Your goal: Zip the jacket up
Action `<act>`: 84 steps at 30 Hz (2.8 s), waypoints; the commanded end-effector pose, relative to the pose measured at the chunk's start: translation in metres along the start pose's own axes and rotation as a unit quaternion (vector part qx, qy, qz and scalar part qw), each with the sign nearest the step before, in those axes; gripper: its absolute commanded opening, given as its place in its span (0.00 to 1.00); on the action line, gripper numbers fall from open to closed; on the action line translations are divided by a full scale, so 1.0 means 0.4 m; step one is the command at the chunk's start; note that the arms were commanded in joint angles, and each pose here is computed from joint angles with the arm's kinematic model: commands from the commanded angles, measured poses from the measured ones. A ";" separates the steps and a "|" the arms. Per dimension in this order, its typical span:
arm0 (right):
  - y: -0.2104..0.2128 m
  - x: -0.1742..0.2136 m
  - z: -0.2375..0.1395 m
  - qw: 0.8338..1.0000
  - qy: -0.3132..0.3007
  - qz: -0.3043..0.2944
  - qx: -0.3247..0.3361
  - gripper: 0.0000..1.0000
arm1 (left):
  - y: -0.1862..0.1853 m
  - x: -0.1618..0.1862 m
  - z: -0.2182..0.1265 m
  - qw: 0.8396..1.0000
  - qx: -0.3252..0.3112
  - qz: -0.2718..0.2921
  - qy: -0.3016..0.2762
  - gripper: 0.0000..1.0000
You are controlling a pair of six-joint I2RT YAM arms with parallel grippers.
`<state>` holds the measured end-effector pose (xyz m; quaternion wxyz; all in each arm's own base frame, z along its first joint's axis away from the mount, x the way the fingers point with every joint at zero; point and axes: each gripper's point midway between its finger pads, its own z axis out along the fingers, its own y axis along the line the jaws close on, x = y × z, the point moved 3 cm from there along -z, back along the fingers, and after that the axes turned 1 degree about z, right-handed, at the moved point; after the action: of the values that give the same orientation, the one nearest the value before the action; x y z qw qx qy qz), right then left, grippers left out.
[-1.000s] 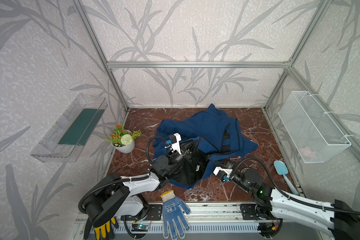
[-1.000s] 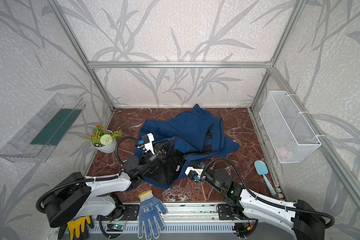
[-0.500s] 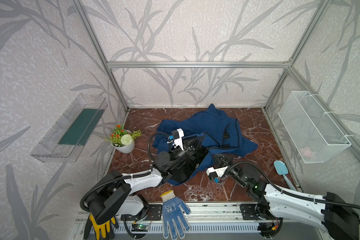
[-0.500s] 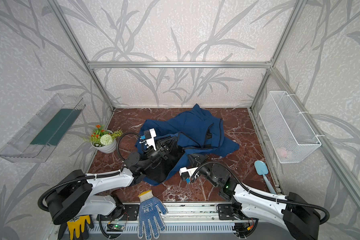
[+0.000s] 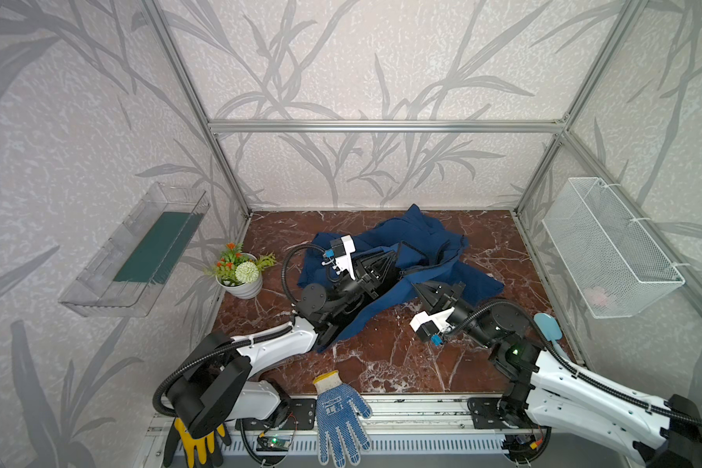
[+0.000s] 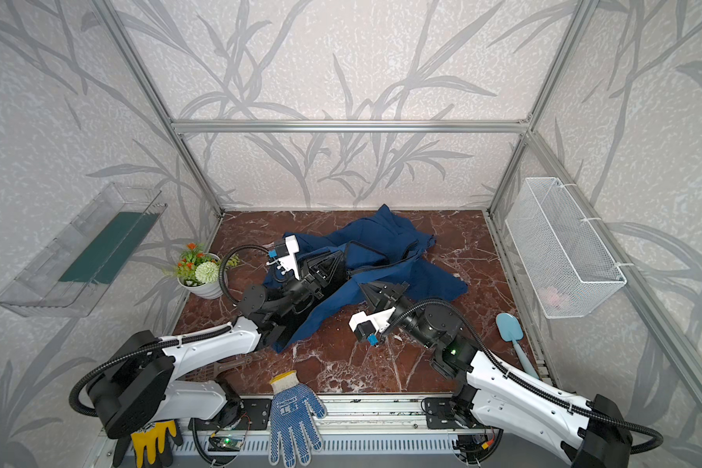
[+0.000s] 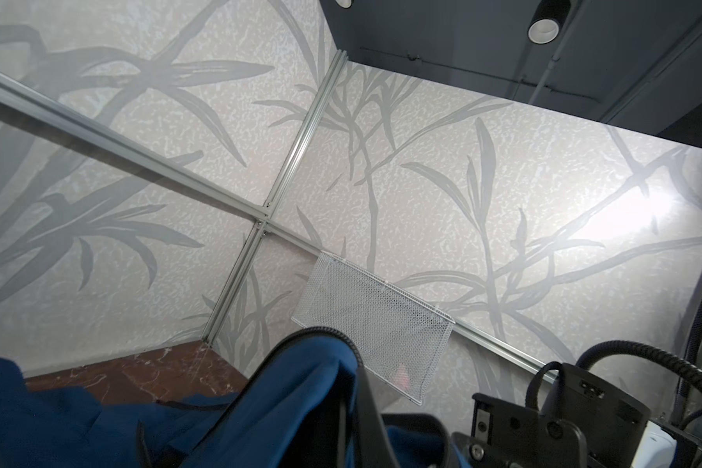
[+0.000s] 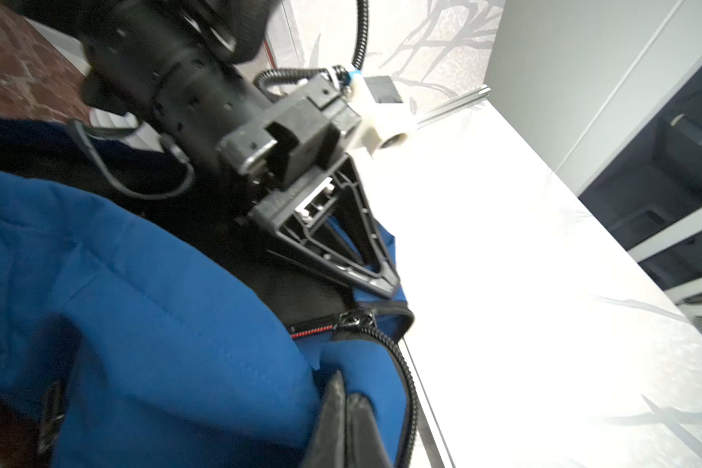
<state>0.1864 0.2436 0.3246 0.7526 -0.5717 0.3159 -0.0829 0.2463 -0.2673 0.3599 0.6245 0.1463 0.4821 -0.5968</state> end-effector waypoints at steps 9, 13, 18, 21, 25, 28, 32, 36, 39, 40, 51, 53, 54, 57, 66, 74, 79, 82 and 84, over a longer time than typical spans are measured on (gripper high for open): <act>-0.009 -0.024 0.020 0.998 -0.038 0.045 -0.019 0.00 | -0.079 -0.077 0.002 0.997 0.063 0.017 -0.035 0.00; -0.034 -0.018 0.013 0.998 -0.035 0.046 0.027 0.00 | -0.080 -0.078 -0.002 0.997 0.062 0.012 -0.036 0.00; -0.058 -0.025 0.001 0.997 -0.038 0.042 0.045 0.00 | -0.074 -0.072 -0.007 0.998 0.057 0.017 -0.034 0.00; -0.065 -0.031 -0.001 0.997 -0.041 0.043 0.044 0.00 | -0.072 -0.071 -0.008 0.998 0.055 0.017 -0.034 0.00; -0.069 -0.036 0.000 0.997 -0.046 0.045 0.043 0.00 | -0.071 -0.064 -0.007 0.998 0.058 0.016 -0.029 0.00; -0.067 -0.038 0.005 0.997 -0.049 0.044 0.038 0.00 | -0.072 -0.059 -0.006 0.998 0.061 0.010 -0.024 0.00; -0.070 -0.038 0.010 0.997 -0.048 0.042 0.039 0.00 | -0.070 -0.056 -0.009 0.998 0.059 0.013 -0.024 0.00; -0.071 -0.038 0.011 0.997 -0.048 0.042 0.041 0.00 | -0.070 -0.054 -0.012 0.998 0.058 0.013 -0.022 0.00; -0.073 -0.037 0.010 0.997 -0.048 0.044 0.045 0.00 | -0.071 -0.054 -0.010 0.998 0.060 0.008 -0.022 0.00; -0.076 -0.037 0.009 0.997 -0.048 0.044 0.048 0.00 | -0.070 -0.052 -0.011 0.998 0.060 0.005 -0.020 0.00; -0.098 -0.042 0.013 0.996 -0.055 0.049 0.056 0.00 | -0.083 -0.053 -0.015 0.997 0.072 -0.001 -0.014 0.00; -0.098 -0.042 0.014 0.996 -0.055 0.050 0.055 0.00 | -0.084 -0.050 -0.018 0.997 0.072 -0.002 -0.013 0.00; -0.100 -0.043 0.014 0.996 -0.055 0.050 0.055 0.00 | -0.083 -0.050 -0.019 0.997 0.071 -0.002 -0.014 0.00; -0.101 -0.042 0.016 0.996 -0.055 0.050 0.054 0.00 | -0.085 -0.051 -0.020 0.997 0.072 -0.002 -0.013 0.00; -0.103 -0.043 0.027 0.996 -0.059 0.048 0.052 0.00 | -0.085 -0.043 -0.021 0.997 0.076 -0.003 -0.007 0.00; -0.110 -0.041 0.021 0.996 -0.056 0.036 0.061 0.00 | -0.075 -0.042 -0.015 0.997 0.068 -0.032 -0.008 0.00; -0.112 -0.041 0.021 0.996 -0.056 0.034 0.059 0.00 | -0.079 -0.043 -0.011 0.997 0.073 -0.035 -0.007 0.00; -0.113 -0.039 0.019 0.996 -0.055 0.033 0.060 0.00 | -0.079 -0.040 -0.012 0.997 0.073 -0.035 -0.005 0.00; -0.115 -0.041 0.016 0.996 -0.058 0.036 0.061 0.00 | -0.077 -0.035 -0.012 0.997 0.074 -0.036 -0.001 0.00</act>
<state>0.1964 0.2491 0.3338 0.7655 -0.5545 0.3244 -0.0364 0.2288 -0.2661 0.3630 0.5811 0.1602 0.4767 -0.6398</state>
